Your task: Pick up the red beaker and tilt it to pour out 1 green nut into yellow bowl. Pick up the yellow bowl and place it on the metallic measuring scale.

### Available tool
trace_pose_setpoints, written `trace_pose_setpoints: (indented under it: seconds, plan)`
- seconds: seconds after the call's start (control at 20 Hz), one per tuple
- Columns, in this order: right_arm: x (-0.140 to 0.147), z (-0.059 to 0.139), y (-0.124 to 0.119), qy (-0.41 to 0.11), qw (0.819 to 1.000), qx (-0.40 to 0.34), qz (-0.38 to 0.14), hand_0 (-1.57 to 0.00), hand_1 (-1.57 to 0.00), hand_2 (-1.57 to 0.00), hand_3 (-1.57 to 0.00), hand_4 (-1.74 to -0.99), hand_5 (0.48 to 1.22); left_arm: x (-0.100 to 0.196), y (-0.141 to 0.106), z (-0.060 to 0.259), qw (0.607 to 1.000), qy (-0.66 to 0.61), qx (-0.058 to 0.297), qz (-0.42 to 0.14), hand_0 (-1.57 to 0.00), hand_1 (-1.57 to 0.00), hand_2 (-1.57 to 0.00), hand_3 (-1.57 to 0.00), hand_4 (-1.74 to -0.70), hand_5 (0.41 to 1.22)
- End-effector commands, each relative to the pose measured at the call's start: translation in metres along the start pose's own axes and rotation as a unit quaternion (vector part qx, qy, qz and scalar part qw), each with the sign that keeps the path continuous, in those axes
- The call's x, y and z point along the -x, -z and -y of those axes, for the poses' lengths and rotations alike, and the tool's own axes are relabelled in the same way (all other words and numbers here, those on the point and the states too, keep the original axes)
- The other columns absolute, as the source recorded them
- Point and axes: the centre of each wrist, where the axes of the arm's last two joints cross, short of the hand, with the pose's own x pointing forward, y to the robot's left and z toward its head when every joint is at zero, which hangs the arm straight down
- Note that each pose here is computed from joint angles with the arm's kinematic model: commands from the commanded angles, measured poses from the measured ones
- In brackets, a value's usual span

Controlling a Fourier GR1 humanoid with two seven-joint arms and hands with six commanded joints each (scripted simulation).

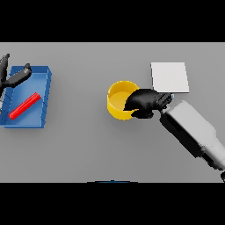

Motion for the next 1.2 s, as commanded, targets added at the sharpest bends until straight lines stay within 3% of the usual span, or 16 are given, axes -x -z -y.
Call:
trace_pose_setpoints:
  seconds: [0.0,0.2,0.55,0.7,0.95,1.15]
  plan:
    - [-0.002,0.006,-0.003,-0.001,1.0,0.005,-0.004,-1.55,-1.55,-1.49,-1.33,-1.732,1.215,-0.001,0.0,0.004,1.0,0.002,0.002,-0.003,0.0,0.0,0.0,0.0,-0.8,0.723]
    - [-0.006,0.033,-0.021,-0.019,0.999,0.026,-0.03,-1.56,-1.56,-1.54,-1.34,-1.726,1.219,-0.003,0.001,-0.003,1.0,0.001,0.0,0.002,0.0,0.0,0.0,0.0,-0.8,0.72]
    - [0.003,0.05,-0.053,-0.027,0.997,0.049,-0.044,-1.57,-1.57,-1.56,-1.24,-1.719,1.22,-0.002,-0.001,-0.002,1.0,0.004,0.0,0.008,0.0,0.0,0.0,0.0,-0.8,0.723]
    - [0.019,0.06,-0.059,-0.039,0.994,0.069,-0.081,-1.57,-1.57,-1.57,-1.33,-1.72,1.221,-0.003,-0.005,-0.005,1.0,0.001,-0.003,0.011,0.0,0.0,0.0,0.0,-0.81,0.741]
    - [0.056,0.068,-0.074,-0.019,0.986,0.095,-0.135,-1.57,-1.57,-1.57,-1.23,-1.72,1.221,-0.007,-0.007,-0.007,1.0,0.006,-0.005,0.0,0.0,0.0,0.0,0.0,-0.81,0.739]
    - [0.089,0.061,-0.077,0.017,0.98,0.102,-0.172,-1.57,-1.57,-1.57,-1.19,-1.72,1.221,-0.004,-0.012,-0.003,1.0,0.006,-0.003,-0.012,0.0,0.0,0.0,0.0,-0.83,0.765]
